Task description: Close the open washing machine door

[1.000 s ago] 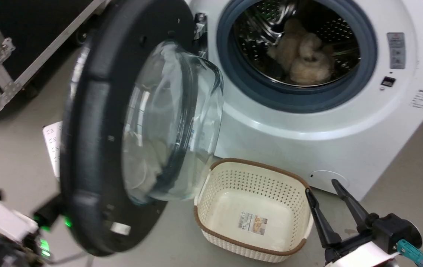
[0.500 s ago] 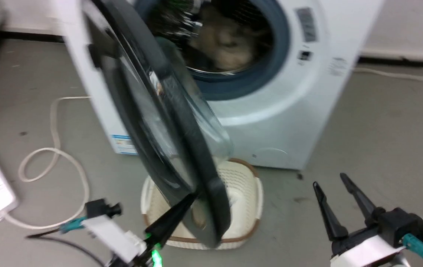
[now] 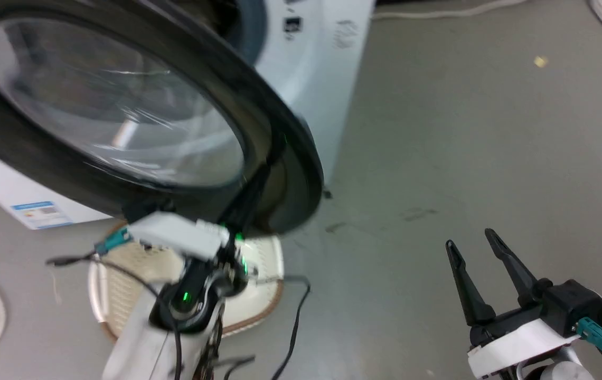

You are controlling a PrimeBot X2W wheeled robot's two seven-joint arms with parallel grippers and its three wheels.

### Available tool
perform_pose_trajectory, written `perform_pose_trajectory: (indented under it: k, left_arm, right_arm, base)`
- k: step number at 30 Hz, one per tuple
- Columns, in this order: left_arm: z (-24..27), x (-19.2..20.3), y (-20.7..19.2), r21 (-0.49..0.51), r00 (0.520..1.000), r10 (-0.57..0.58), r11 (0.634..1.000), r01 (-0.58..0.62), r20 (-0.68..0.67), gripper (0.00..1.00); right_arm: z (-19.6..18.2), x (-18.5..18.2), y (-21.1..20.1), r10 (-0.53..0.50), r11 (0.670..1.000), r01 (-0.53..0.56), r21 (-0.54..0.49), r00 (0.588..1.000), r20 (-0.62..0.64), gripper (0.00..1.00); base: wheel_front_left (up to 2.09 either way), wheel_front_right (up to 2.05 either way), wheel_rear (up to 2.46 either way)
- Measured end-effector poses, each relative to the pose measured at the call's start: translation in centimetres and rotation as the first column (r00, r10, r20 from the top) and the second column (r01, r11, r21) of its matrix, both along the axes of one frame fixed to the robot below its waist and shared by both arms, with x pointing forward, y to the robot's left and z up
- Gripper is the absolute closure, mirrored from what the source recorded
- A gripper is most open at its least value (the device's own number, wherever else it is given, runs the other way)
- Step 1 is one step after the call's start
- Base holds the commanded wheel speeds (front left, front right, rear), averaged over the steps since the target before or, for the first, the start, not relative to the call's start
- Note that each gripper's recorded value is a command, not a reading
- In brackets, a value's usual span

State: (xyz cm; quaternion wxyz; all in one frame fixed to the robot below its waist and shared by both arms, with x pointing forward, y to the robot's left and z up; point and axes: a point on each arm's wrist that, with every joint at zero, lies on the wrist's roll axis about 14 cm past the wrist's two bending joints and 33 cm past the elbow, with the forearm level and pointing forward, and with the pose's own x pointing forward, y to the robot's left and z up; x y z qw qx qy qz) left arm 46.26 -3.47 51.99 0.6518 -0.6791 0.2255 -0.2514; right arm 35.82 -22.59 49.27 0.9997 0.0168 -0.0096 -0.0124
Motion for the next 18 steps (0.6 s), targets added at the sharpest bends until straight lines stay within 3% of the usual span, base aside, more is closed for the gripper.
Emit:
perform_pose_trajectory:
  k: [6, 12, 15, 16, 17, 18]
  left_arm:
    - [-0.8, 4.0, -2.8, -0.021, 0.998, 0.056, 0.998, -0.057, -0.035, 1.00]
    - [-0.9, 3.9, -2.6, -0.008, 0.995, 0.083, 0.997, -0.083, -0.050, 1.00]
    - [1.0, 2.8, -1.9, 0.022, 0.996, 0.079, 0.997, -0.080, 0.037, 1.00]
    - [1.0, 2.8, -1.9, 0.022, 0.996, 0.079, 0.997, -0.080, 0.037, 0.55]
    - [1.4, 2.3, -1.7, 0.036, 0.995, 0.071, 0.997, -0.074, 0.063, 0.00]
    - [1.4, 1.6, -1.2, 0.059, 0.994, 0.067, 0.996, -0.072, 0.084, 0.00]
  right_arm:
    - [-1.4, -1.0, -1.7, -0.065, 0.998, 0.065, -0.003, 0.997, -0.052, 0.00]
    - [-0.8, -0.5, -1.4, -0.055, 0.999, 0.055, -0.001, 0.998, -0.028, 0.00]
    - [0.0, -0.1, -0.9, -0.036, 0.999, 0.036, -0.003, 0.999, 0.000, 0.00]
    - [0.0, -0.1, -0.9, -0.036, 0.999, 0.036, -0.003, 0.999, 0.000, 0.00]
    - [0.2, 0.0, -0.7, -0.029, 1.000, 0.029, -0.002, 1.000, 0.008, 0.00]
    - [0.3, 0.1, -0.5, -0.021, 1.000, 0.021, -0.002, 1.000, 0.012, 0.00]
  base:
    - [0.00, 0.00, 0.00]
    - [0.00, 0.00, 0.00]
    - [0.00, 0.00, 0.00]
    - [0.00, 0.00, 0.00]
    - [0.00, 0.00, 0.00]
    - [0.00, 0.00, 0.00]
